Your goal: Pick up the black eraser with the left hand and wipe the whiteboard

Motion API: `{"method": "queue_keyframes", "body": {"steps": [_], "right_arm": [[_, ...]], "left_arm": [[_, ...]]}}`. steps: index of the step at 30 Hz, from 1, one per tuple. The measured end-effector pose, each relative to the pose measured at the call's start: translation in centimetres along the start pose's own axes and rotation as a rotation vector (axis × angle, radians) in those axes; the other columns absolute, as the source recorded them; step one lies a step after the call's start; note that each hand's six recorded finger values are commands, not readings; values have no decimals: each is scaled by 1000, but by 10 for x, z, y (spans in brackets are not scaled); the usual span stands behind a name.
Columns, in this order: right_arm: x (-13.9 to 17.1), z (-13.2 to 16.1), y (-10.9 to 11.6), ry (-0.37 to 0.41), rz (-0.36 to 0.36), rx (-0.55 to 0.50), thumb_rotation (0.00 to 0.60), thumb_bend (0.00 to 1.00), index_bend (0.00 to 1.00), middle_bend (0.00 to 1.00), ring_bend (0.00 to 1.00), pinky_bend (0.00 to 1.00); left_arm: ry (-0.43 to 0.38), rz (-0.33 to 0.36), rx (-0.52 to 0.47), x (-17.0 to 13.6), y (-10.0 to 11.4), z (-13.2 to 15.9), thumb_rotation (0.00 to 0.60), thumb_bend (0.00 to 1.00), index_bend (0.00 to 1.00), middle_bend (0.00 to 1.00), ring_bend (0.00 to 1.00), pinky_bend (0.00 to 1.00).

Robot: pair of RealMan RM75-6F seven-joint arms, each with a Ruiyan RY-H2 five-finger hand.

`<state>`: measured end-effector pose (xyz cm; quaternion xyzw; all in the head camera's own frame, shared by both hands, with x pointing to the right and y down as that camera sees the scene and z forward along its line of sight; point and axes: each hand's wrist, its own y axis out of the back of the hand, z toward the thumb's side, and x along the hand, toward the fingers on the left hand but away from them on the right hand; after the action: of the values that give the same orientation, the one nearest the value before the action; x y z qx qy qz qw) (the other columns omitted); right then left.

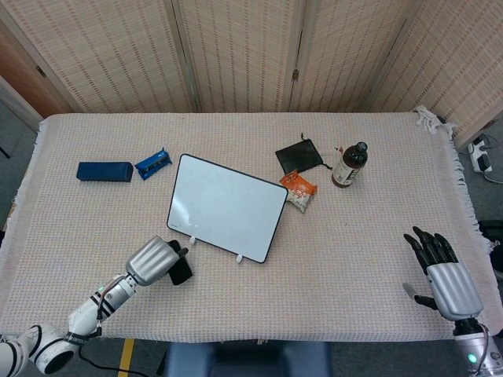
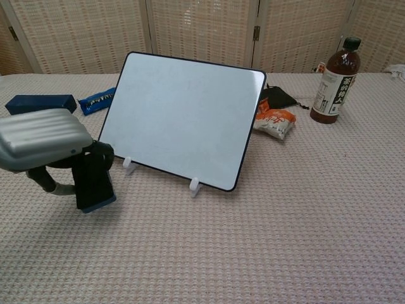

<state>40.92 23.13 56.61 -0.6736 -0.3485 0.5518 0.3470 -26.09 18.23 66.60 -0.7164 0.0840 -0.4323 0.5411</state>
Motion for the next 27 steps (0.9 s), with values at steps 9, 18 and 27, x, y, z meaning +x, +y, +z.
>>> {"method": "queue_keyframes", "body": {"steps": [9, 18, 27], "right_arm": [[2, 3, -1, 18, 10, -2, 600, 295, 0, 0, 0, 0], [6, 6, 1, 37, 14, -6, 600, 295, 0, 0, 0, 0], [12, 7, 5, 48, 8, -17, 600, 295, 0, 0, 0, 0]], "left_arm": [[265, 252, -199, 11, 23, -23, 600, 295, 588, 1000, 781, 862], [387, 332, -255, 40, 35, -8, 600, 295, 568, 1000, 786, 864], [432, 354, -178, 68, 46, 19, 600, 295, 556, 1000, 788, 868]]}}
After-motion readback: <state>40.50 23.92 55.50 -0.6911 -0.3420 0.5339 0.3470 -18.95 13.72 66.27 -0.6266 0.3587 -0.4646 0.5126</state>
